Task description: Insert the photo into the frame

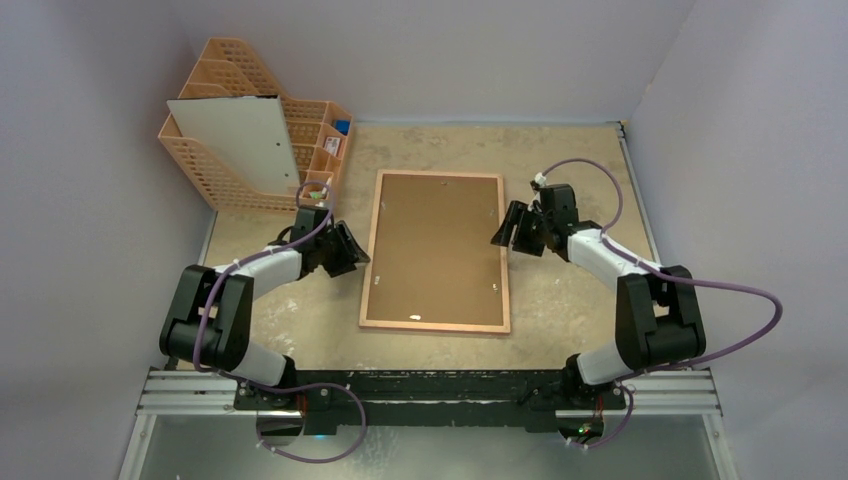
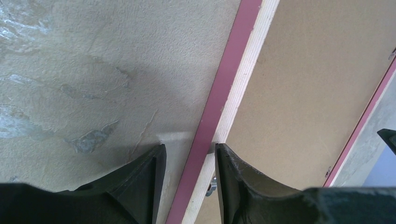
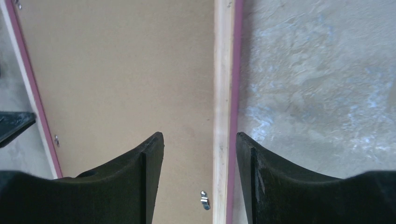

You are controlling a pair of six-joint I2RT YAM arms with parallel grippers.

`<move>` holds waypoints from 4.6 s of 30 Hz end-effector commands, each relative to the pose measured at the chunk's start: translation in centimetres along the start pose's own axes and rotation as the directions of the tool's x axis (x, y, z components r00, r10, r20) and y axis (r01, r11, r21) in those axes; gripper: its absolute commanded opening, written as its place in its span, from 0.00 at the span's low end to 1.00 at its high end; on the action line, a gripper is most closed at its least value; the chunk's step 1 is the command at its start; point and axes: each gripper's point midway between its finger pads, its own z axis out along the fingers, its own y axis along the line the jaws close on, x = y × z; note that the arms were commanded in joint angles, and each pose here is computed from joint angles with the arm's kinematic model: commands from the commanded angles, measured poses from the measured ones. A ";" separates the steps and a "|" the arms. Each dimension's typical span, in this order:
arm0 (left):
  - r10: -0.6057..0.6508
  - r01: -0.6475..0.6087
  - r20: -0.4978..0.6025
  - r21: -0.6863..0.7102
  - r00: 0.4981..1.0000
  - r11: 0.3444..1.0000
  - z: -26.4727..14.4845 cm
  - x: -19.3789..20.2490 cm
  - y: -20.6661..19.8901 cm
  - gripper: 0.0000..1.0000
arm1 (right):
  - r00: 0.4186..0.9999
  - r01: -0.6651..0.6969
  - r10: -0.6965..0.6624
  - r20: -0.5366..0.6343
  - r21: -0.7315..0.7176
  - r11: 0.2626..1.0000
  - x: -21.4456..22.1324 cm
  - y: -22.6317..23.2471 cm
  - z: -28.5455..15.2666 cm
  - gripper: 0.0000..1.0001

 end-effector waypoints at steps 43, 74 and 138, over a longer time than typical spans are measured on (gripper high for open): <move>0.134 -0.116 -0.122 0.146 0.983 0.983 0.7 7.1 -3.0 0.02 | 0.968 -0.084 0.009 -0.251 -0.289 0.953 14.3 19.7 6.0 0.27; 0.155 -0.132 -0.134 0.164 0.979 0.978 0.4 7.6 -3.0 0.02 | 0.979 -0.098 0.071 -0.193 -0.137 0.986 14.4 20.1 6.8 0.28; 0.111 -0.060 -0.198 0.248 0.974 0.967 -0.4 9.5 -3.7 0.11 | 0.930 -0.362 0.362 -0.057 -0.305 0.881 11.7 21.6 2.2 0.38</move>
